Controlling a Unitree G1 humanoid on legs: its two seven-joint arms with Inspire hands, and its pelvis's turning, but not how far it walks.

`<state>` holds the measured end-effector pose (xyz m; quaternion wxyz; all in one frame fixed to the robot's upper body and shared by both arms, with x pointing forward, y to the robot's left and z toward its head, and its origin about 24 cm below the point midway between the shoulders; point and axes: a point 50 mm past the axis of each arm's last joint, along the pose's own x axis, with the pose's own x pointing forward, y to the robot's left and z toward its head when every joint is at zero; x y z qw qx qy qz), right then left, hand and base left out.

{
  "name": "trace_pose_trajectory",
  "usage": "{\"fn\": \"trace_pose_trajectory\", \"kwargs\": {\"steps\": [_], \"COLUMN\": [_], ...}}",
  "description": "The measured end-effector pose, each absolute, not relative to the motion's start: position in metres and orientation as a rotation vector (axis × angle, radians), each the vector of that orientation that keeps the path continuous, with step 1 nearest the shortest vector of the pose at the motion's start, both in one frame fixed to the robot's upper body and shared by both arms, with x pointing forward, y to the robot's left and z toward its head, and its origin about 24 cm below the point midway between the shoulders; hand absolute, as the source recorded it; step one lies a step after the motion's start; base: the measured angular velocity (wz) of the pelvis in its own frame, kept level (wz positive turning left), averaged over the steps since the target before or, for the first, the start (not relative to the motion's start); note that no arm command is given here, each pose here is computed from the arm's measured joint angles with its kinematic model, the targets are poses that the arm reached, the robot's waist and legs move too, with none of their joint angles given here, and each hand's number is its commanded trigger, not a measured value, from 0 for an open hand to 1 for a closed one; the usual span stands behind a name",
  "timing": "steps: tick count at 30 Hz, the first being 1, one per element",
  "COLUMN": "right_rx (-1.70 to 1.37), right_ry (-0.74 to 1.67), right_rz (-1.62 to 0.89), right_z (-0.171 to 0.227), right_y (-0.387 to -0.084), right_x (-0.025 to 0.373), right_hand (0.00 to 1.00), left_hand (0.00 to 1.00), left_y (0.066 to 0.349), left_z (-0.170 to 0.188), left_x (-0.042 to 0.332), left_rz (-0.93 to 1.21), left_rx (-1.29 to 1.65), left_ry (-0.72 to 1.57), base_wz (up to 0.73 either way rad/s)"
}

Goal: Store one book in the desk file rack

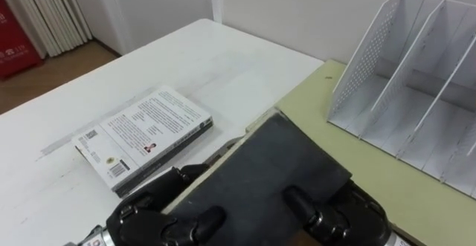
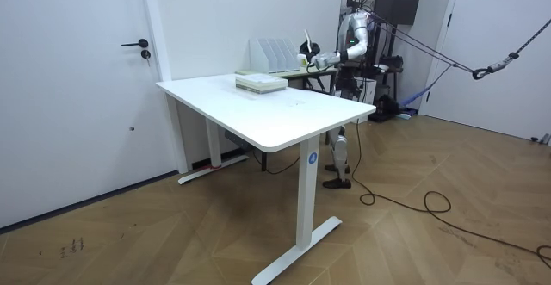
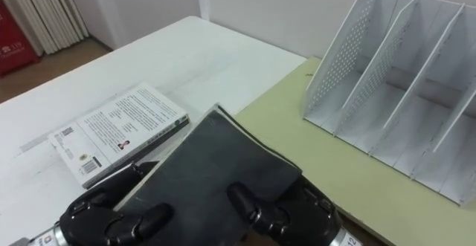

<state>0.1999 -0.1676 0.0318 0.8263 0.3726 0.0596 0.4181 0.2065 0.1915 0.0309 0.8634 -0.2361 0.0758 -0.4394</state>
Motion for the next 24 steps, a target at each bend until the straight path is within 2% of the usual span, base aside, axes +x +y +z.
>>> {"fn": "trace_pose_trajectory", "kwargs": {"steps": [1,13,19,24], "right_rx": [0.792,0.752,0.551,0.242], "right_ry": [0.128,0.151,0.163,0.125], "right_rz": [0.887,0.773,0.619,0.448], "right_z": [0.032,0.03,0.034,0.044], "right_y": [-0.168,-0.174,-0.18,-0.179], "right_x": [0.2,0.204,0.216,0.224], "right_hand": [1.0,1.0,1.0,1.0], "left_hand": [0.0,0.0,0.0,0.0], "left_y": [0.191,0.2,0.208,0.19], "left_z": [0.031,0.015,-0.015,-0.046], "left_x": [0.207,0.203,0.19,0.167], "left_rz": [-0.921,-0.781,-0.653,-0.615], "left_rx": [-0.494,-0.44,-0.293,-0.234], "left_ry": [0.159,0.248,0.407,0.538], "base_wz": [0.0,0.0,-0.02,-0.1]}}
